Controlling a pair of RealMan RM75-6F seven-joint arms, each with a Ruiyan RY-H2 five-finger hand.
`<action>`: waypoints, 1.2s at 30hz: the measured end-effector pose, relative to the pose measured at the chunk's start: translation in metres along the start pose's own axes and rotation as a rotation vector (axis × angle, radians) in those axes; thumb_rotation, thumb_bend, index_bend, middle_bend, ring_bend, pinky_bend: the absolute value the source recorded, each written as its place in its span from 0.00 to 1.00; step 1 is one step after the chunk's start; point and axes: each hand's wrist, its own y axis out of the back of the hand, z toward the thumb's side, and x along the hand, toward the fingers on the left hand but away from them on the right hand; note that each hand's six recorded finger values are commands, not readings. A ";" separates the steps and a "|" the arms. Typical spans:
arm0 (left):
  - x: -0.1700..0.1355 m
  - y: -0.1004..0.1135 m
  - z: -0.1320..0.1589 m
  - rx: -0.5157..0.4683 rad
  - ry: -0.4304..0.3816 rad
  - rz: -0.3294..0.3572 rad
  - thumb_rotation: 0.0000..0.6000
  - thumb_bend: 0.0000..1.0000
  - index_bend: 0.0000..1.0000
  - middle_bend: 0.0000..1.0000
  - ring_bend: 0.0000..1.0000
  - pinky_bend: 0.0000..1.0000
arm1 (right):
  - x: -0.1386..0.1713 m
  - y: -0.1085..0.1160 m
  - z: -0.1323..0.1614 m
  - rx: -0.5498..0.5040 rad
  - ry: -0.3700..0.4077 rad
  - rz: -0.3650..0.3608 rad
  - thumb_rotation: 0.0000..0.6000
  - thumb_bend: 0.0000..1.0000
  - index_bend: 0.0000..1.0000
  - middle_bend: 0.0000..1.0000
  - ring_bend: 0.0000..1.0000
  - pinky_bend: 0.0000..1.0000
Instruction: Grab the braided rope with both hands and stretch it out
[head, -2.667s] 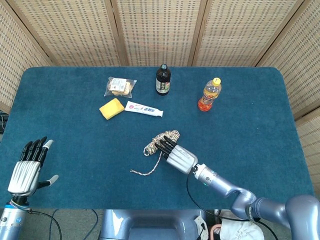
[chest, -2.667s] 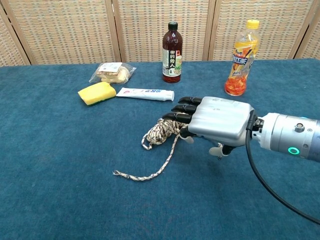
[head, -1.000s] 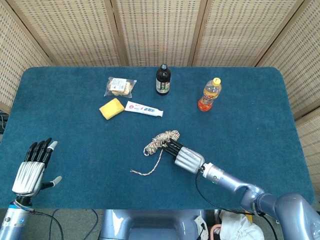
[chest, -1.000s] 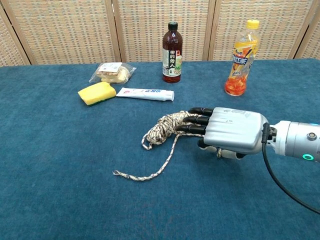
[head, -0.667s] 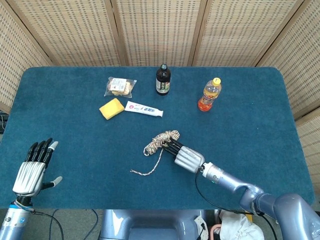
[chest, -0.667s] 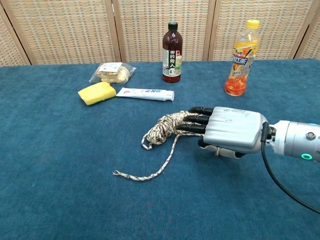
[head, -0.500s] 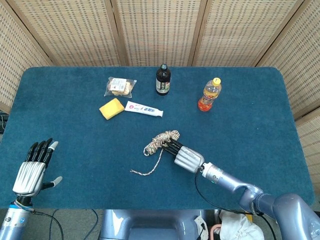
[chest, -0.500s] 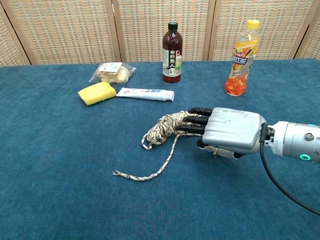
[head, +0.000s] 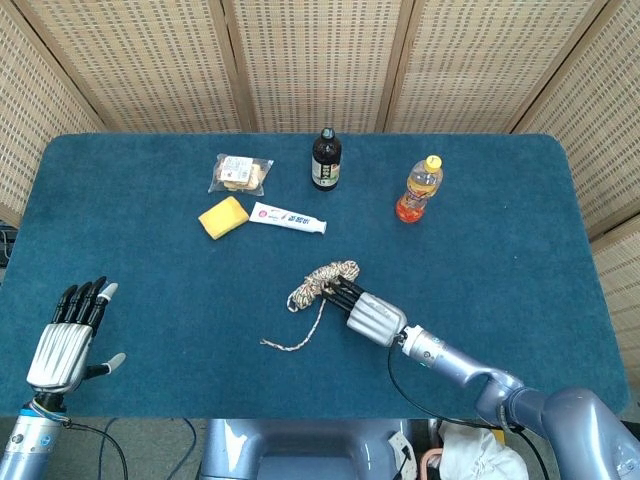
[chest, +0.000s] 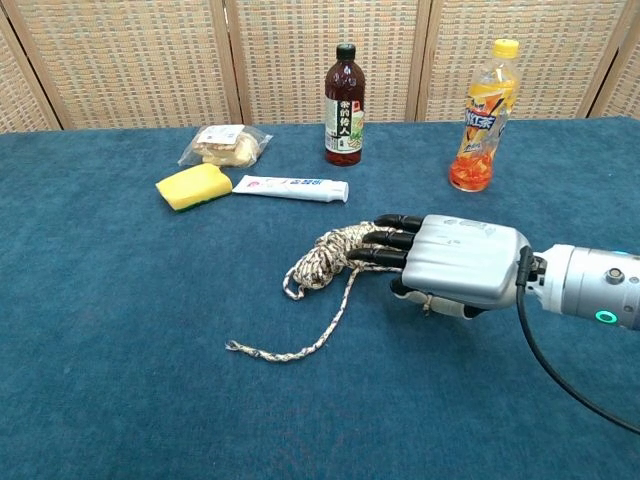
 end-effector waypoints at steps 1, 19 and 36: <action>0.000 0.000 0.001 0.000 -0.004 0.002 1.00 0.00 0.00 0.00 0.00 0.00 | 0.001 0.001 -0.001 -0.006 -0.004 -0.005 1.00 0.57 0.66 0.00 0.00 0.00; 0.045 -0.042 0.108 0.018 -0.414 -0.108 1.00 0.09 0.40 0.00 0.00 0.00 | 0.014 0.014 -0.017 -0.086 -0.061 -0.053 1.00 0.57 0.67 0.00 0.00 0.00; 0.104 -0.106 0.195 0.008 -0.545 -0.277 1.00 0.23 0.46 0.00 0.00 0.00 | 0.015 0.012 -0.019 -0.109 -0.071 -0.034 1.00 0.57 0.67 0.00 0.00 0.00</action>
